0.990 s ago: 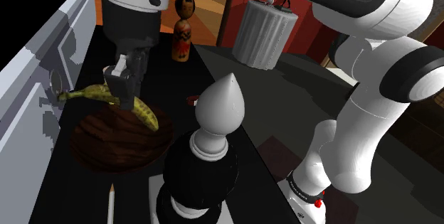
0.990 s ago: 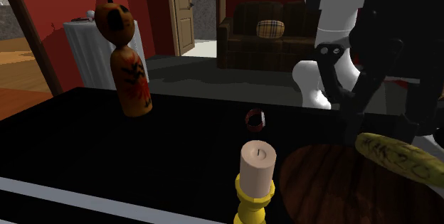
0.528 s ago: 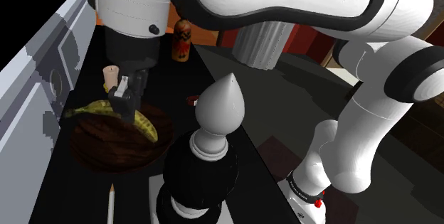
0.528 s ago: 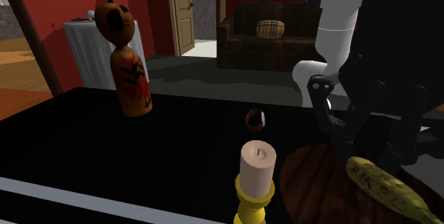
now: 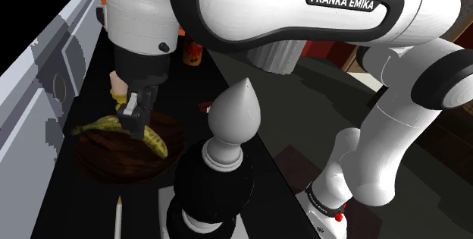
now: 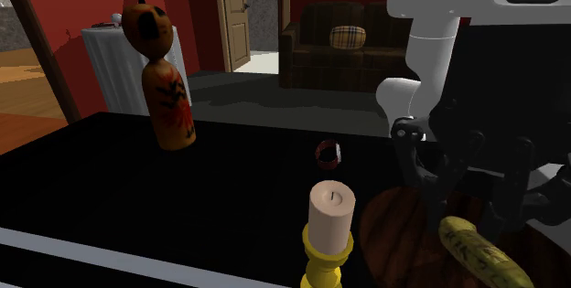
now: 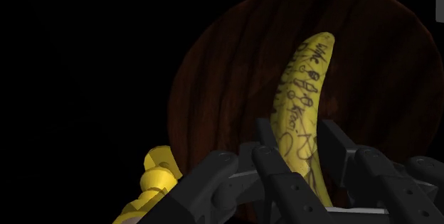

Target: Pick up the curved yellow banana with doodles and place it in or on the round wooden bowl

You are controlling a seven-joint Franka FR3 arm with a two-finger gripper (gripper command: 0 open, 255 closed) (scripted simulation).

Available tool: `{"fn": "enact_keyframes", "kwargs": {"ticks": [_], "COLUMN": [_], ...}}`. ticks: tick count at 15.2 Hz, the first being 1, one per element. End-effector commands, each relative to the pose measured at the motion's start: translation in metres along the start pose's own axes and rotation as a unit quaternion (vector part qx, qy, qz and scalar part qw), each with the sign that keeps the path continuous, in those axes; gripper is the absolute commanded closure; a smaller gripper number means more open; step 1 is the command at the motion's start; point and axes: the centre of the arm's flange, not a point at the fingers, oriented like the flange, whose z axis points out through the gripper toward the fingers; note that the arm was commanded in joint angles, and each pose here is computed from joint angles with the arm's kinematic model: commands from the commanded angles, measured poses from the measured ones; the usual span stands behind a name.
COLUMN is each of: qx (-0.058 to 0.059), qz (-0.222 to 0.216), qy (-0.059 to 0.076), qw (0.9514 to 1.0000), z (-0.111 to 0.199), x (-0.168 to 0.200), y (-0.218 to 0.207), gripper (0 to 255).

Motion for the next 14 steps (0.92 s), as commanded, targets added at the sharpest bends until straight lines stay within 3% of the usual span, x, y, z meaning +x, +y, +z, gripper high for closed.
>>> {"fn": "enact_keyframes", "kwargs": {"ticks": [1,2,3,8,12,14], "qx": [0.000,0.000,0.000,0.000,0.000,0.000], "qz": [0.000,0.000,0.000,0.000,0.000,0.000], "qy": [0.000,0.000,0.000,0.000,0.000,0.000], "qw": [1.0000,1.0000,1.0000,1.0000,1.0000,1.0000], "z": [0.000,0.000,0.000,0.000,-0.050,-0.050], "x": [0.000,0.000,0.000,0.000,0.000,0.000], "y": [0.000,0.000,0.000,0.000,0.000,0.000], "gripper": [255,255,0,0,0,0]}}
